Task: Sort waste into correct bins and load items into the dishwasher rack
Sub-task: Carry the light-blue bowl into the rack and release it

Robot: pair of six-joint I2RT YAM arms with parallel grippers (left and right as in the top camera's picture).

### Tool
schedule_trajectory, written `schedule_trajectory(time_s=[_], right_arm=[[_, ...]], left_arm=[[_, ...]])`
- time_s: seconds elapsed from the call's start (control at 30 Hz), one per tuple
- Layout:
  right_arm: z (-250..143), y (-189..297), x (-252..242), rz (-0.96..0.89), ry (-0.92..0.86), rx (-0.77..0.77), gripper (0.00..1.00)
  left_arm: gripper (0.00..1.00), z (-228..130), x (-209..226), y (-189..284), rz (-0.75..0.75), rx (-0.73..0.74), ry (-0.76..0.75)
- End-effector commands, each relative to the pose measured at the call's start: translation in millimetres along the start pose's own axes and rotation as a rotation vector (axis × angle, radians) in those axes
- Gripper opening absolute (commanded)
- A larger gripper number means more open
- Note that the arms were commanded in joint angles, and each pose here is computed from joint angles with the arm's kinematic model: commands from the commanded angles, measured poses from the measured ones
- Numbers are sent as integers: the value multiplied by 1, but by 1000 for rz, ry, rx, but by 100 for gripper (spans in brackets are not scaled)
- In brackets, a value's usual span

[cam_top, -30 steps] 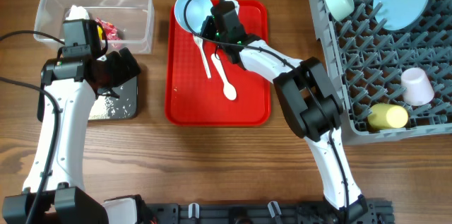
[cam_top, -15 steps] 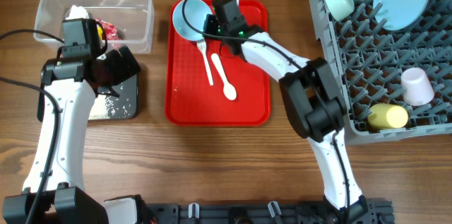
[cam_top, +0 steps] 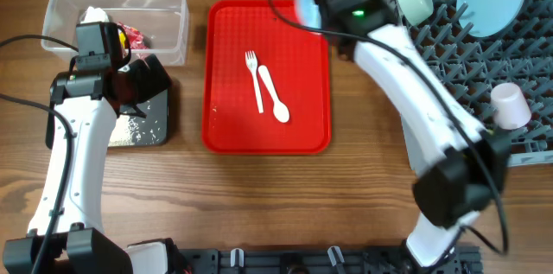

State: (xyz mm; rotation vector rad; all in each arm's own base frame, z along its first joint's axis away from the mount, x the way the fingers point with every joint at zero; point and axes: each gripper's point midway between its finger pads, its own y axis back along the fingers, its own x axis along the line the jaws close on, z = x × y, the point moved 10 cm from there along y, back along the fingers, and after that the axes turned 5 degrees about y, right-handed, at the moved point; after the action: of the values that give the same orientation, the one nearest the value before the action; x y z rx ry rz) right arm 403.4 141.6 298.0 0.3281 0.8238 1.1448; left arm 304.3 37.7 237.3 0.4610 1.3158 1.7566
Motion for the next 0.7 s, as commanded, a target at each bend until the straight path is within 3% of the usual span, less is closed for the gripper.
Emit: schedule_trajectory(time_s=[0.0,0.07,0.43,0.67], right_arm=[[-1,22,-51,-564,5,-85,4],[-6,25,-60,-678,72,-77,4],[-48,-22,-110,-811,223,175,4],[-54,-39,-136,-807,118,237,4]], left_arm=[[100,4,-1,0,-7,-13,17],[100,5,-2,0,-12,-22,17],[100,6,-2,0,-13,-25,16],[100,7,-3,0,-17,-32,17]])
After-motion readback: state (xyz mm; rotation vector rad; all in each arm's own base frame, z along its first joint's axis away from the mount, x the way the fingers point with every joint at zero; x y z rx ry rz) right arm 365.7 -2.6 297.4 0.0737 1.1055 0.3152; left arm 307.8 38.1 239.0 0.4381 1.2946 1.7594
